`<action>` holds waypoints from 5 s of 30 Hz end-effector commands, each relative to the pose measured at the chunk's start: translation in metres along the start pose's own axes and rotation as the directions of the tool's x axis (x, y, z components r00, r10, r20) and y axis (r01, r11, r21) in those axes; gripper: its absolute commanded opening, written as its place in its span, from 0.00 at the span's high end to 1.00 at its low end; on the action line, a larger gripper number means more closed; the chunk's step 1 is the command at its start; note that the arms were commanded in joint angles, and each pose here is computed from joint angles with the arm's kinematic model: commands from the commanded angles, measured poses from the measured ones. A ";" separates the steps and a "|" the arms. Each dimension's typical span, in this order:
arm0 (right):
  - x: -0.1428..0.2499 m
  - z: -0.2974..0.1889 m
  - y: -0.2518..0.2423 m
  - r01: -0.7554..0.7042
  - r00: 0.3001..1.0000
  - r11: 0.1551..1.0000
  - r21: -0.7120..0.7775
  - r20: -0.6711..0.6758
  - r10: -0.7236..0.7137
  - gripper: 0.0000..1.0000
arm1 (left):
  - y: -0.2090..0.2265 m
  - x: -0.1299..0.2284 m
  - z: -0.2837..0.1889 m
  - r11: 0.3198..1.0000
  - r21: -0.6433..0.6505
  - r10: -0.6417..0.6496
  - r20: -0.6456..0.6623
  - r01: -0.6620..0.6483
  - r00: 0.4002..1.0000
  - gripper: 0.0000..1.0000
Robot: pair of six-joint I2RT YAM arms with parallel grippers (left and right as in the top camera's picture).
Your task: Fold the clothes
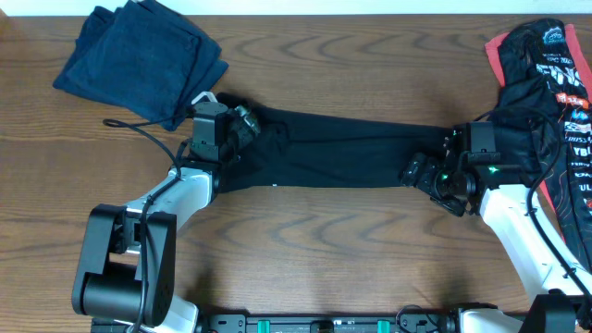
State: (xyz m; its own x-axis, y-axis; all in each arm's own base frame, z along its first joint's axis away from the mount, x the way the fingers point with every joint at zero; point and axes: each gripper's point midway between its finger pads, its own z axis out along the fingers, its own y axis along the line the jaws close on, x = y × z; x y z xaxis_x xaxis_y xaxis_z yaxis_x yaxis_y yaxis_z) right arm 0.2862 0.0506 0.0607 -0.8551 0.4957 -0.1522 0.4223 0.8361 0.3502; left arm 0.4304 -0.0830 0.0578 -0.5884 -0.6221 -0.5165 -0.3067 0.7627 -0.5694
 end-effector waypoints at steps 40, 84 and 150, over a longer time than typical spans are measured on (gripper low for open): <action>-0.042 0.066 -0.069 -0.158 0.987 0.974 0.163 0.046 0.152 0.98 | 0.084 0.098 -0.024 0.968 -0.190 0.051 -0.494 -0.165 0.868 0.71; -0.089 -0.069 -0.058 -0.181 0.983 0.962 0.202 0.076 0.169 0.01 | 0.087 -0.009 -0.157 0.963 -0.268 -0.068 -0.169 0.020 0.983 0.09; -0.142 0.074 -0.153 -0.073 0.997 0.995 0.061 0.026 0.072 0.01 | 0.111 0.029 -0.161 0.931 -0.365 -0.142 -0.303 0.024 0.942 0.02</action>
State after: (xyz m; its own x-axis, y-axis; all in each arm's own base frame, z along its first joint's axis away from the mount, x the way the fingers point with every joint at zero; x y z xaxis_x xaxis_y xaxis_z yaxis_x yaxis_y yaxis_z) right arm 0.4004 -0.1078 0.0155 -0.8358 0.4691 -0.2852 0.2960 0.8226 0.4855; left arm 0.2623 0.0094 0.0869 -0.7345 -0.6423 -0.2190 -0.5643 0.7574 -0.3286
